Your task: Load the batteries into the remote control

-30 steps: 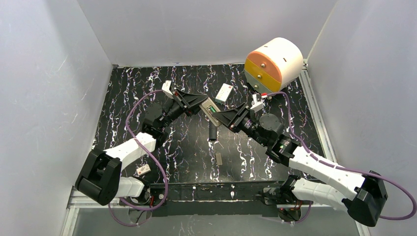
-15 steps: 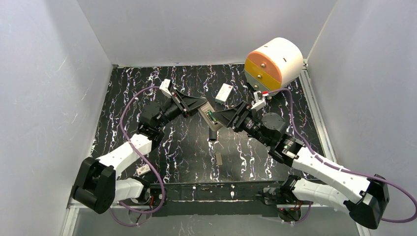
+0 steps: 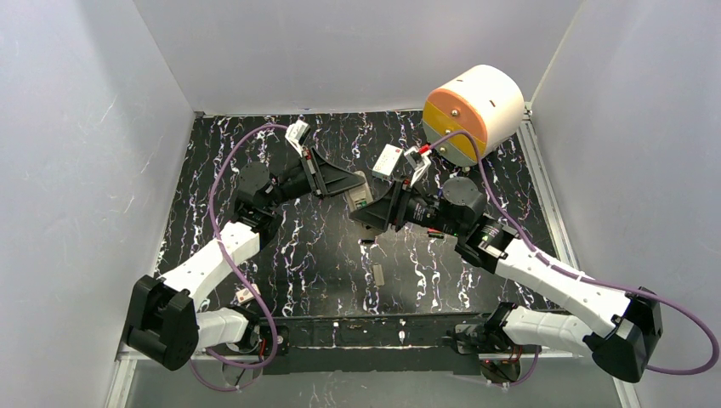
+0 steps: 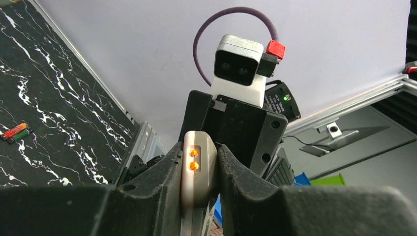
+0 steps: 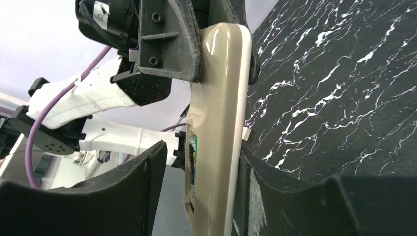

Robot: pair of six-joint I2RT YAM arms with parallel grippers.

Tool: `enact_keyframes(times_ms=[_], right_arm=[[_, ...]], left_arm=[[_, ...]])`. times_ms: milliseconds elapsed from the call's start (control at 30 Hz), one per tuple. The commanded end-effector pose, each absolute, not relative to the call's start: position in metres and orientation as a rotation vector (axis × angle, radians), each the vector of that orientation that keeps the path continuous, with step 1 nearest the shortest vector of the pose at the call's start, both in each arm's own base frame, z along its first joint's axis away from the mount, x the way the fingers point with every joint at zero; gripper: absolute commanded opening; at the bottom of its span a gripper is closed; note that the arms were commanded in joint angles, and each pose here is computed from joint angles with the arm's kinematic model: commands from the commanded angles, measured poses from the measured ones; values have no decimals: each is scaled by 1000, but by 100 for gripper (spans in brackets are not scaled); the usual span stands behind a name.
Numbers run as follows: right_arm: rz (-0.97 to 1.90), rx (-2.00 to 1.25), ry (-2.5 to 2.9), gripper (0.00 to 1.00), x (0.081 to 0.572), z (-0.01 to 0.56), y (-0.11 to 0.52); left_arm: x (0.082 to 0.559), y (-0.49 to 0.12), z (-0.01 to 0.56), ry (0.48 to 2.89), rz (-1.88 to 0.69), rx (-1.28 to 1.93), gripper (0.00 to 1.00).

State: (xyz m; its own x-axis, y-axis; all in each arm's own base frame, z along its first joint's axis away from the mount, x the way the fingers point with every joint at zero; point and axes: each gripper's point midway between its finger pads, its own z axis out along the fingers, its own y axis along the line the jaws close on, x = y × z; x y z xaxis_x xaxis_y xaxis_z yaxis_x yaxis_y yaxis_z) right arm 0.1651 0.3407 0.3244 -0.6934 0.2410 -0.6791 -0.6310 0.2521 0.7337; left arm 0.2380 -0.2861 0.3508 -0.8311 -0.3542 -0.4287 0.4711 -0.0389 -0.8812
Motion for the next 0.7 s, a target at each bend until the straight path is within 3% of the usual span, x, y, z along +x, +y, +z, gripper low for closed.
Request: enact_keyframes(times_ms=[0,67,167,367,667], right_arm=[[1626,-454,1654,63,149,362,339],[1611,-422,1644,70,152,363,335],[1561,-365,1675,71,161,357,330],[1519,-333,1703,55,166,346,324],[1495,-358,1721,42,167,344,322]], left_arm=[[226,-287,364,1650,-1919,265,0],[225,-286,363,1649,-1917,272,0],[223,-286,364,1646,-1916,282,0],[223,-285,364,1648,-1909,281,0],[219,-284,367,1642,-1910,307,0]])
